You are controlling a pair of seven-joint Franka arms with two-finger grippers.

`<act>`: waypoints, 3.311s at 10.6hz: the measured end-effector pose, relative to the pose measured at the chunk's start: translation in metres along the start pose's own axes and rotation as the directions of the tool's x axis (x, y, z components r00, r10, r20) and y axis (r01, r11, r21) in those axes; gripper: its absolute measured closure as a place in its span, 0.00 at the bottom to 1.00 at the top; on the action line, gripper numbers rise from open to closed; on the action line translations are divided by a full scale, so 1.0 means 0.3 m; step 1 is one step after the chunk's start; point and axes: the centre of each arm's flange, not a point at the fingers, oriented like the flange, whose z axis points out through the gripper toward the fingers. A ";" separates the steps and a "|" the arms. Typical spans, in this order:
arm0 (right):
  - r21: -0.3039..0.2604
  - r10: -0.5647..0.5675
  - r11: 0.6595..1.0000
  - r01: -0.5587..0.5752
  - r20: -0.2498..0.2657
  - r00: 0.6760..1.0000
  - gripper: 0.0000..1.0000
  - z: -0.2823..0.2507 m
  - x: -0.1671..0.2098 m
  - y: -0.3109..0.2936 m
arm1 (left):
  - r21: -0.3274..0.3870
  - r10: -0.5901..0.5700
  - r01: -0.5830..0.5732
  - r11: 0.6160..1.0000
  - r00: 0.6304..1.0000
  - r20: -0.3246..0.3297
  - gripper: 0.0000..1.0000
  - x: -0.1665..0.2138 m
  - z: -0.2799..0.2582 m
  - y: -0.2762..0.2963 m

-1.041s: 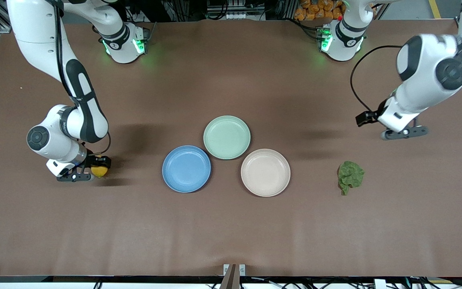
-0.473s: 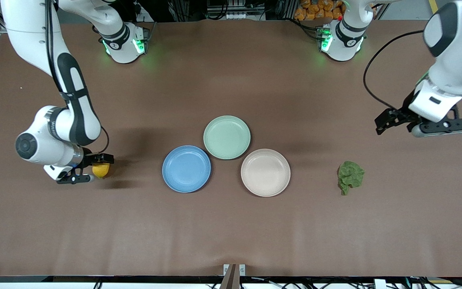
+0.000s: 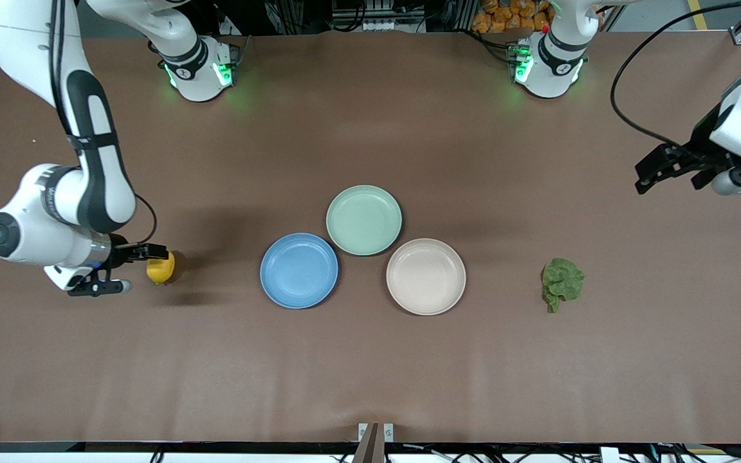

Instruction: Pick lemon and lettuce from blue and beige plates

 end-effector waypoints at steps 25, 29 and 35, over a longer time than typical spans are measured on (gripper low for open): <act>-0.049 -0.196 0.979 0.197 0.027 0.980 0.00 -0.774 -0.182 -0.201 | 0.002 0.058 -0.058 0.998 0.996 0.066 0.00 -0.003 -0.019 -0.083; -0.076 -0.241 0.967 0.242 0.020 0.970 0.00 -0.790 -0.169 -0.247 | -0.002 0.082 -0.082 0.997 0.995 0.061 0.00 -0.009 -0.029 -0.038; -0.113 -0.229 0.970 0.217 -0.098 0.969 0.00 -0.985 -0.224 -0.184 | -0.003 0.075 -0.075 0.997 0.996 0.050 0.00 -0.003 -0.046 -0.050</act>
